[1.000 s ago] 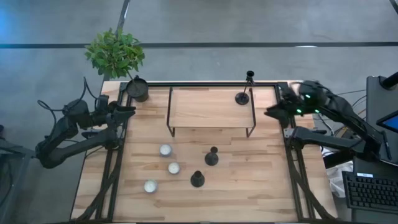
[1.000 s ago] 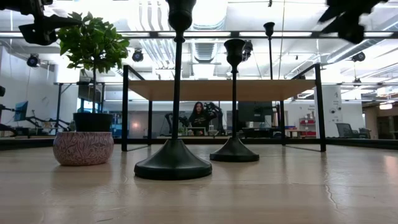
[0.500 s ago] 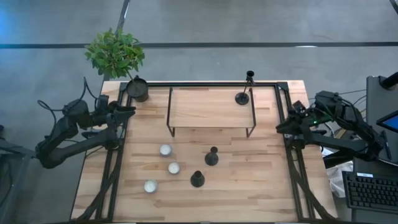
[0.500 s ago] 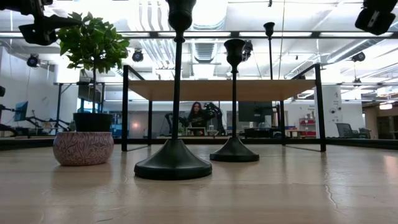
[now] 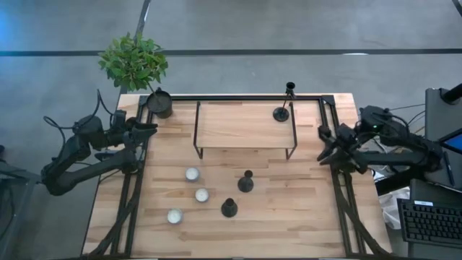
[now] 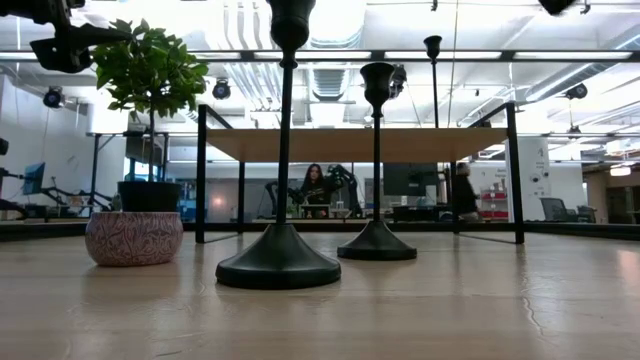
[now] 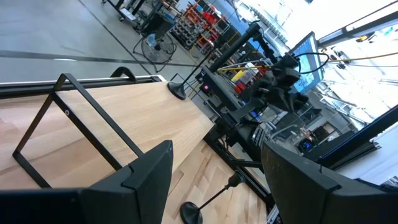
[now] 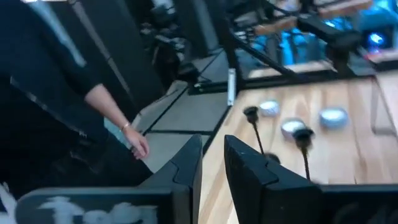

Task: Pick & Place candle stick holders
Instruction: Put the top black candle holder on the shelf

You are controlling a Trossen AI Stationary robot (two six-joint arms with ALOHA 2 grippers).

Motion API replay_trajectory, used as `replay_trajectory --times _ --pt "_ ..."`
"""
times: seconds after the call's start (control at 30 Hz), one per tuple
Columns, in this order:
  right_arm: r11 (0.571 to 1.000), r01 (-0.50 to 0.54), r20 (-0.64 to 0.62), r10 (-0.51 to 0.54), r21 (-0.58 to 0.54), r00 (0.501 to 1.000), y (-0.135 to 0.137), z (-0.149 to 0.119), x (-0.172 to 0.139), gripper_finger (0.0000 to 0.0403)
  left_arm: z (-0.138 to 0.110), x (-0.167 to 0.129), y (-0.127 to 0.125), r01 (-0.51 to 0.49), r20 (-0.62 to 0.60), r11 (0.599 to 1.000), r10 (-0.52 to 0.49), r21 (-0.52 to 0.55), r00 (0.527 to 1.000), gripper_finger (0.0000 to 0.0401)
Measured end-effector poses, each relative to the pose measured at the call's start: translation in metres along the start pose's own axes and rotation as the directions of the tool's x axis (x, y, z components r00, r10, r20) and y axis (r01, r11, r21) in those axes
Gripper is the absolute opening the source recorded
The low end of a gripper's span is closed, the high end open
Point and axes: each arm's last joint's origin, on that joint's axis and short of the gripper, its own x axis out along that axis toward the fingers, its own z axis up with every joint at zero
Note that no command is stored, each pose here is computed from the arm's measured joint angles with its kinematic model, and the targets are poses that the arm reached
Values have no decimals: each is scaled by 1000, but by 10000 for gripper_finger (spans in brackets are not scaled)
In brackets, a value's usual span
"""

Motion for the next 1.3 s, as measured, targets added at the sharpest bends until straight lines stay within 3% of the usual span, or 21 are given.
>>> replay_trajectory --times 0.1,0.2,0.3,0.5,0.7,0.83,1.07,1.3 --pt "996 -63 -64 59 -67 996 -8 2 23 56 0 0 0 0 0 1000 0 0 1000 241" --pt "992 -109 -202 96 -57 975 -16 -7 47 49 0 0 0 0 0 1000 0 0 1000 241" --pt "994 -93 -323 67 -63 944 -18 -20 68 40 0 0 0 0 0 1000 0 0 1000 241" --pt "989 83 -329 -120 -124 937 -12 -27 96 20 0 0 0 0 0 1000 0 0 1000 241" --pt "960 273 -210 -281 -64 937 -5 -27 121 13 0 0 0 0 0 1000 0 0 1000 241" --pt "916 396 -216 -399 -60 891 -5 -38 141 13 0 0 0 0 0 1000 0 0 1000 241" --pt "791 608 -234 -605 -70 761 -23 -64 177 13 0 0 0 0 0 1000 0 0 1000 241" --pt "771 630 -274 -628 -92 729 -37 -87 206 13 0 0 0 0 0 1000 0 0 1000 241"
